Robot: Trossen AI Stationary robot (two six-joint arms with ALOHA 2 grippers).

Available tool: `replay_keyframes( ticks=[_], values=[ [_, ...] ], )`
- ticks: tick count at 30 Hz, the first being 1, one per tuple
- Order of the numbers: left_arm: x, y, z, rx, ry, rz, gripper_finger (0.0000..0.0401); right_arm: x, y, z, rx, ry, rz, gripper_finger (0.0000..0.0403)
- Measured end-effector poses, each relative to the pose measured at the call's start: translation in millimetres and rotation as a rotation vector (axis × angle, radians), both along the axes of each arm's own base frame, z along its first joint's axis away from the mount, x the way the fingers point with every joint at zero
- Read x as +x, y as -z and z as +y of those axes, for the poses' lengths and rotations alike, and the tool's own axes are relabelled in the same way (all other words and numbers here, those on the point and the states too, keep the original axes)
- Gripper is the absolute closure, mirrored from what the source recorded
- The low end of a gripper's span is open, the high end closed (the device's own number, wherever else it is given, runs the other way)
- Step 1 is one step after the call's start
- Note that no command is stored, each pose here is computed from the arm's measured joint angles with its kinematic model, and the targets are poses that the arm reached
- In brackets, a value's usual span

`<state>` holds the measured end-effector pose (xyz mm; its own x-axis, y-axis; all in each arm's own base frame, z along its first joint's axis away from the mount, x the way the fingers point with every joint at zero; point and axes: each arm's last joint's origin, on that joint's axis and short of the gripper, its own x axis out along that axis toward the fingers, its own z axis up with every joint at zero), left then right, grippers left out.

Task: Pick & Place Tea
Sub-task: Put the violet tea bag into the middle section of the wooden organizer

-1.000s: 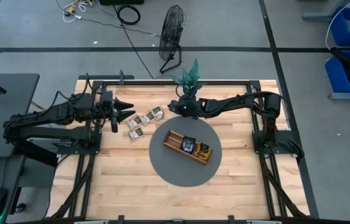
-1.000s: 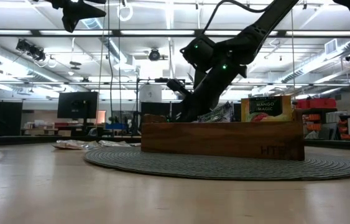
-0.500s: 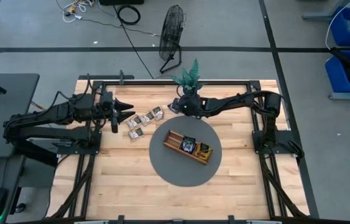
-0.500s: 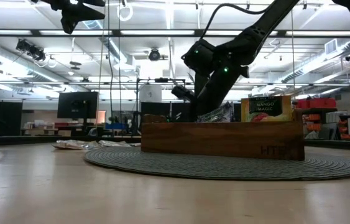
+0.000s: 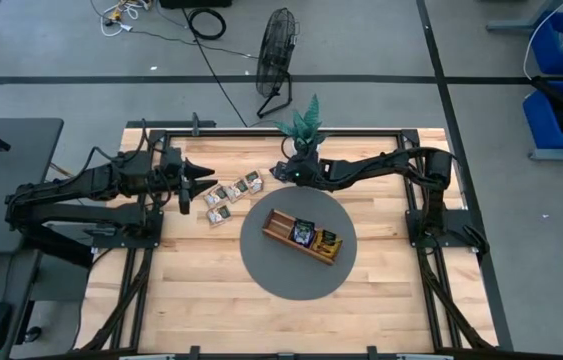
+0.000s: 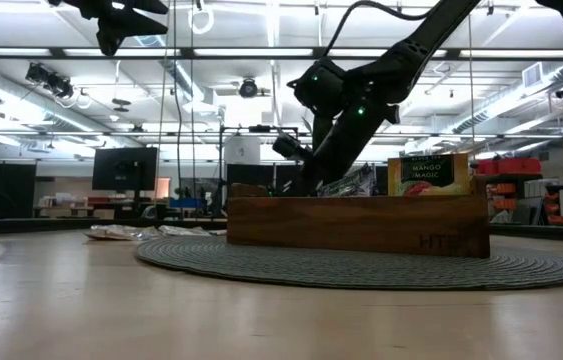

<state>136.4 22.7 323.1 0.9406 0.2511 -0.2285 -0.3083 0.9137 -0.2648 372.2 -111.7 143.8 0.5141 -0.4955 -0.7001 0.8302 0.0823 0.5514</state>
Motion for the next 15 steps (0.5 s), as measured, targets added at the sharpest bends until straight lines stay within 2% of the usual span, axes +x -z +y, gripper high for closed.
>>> replay_keyframes(
  ticks=[5, 10, 15],
  values=[
    [0, 1, 0, -0.002, 0.0, 0.011, 0.0236, 1, 9, 0, 0.074, 0.058, -0.03, 0.0403],
    [0, 1, 0, -0.003, -0.001, 0.013, 0.0236, 16, 20, -2, 0.137, 0.026, 0.019, 0.0403],
    [0, 1, 0, -0.03, -0.008, 0.007, 0.0236, 32, 6, -8, 0.086, 0.014, -0.018, 0.0403]
  ],
)
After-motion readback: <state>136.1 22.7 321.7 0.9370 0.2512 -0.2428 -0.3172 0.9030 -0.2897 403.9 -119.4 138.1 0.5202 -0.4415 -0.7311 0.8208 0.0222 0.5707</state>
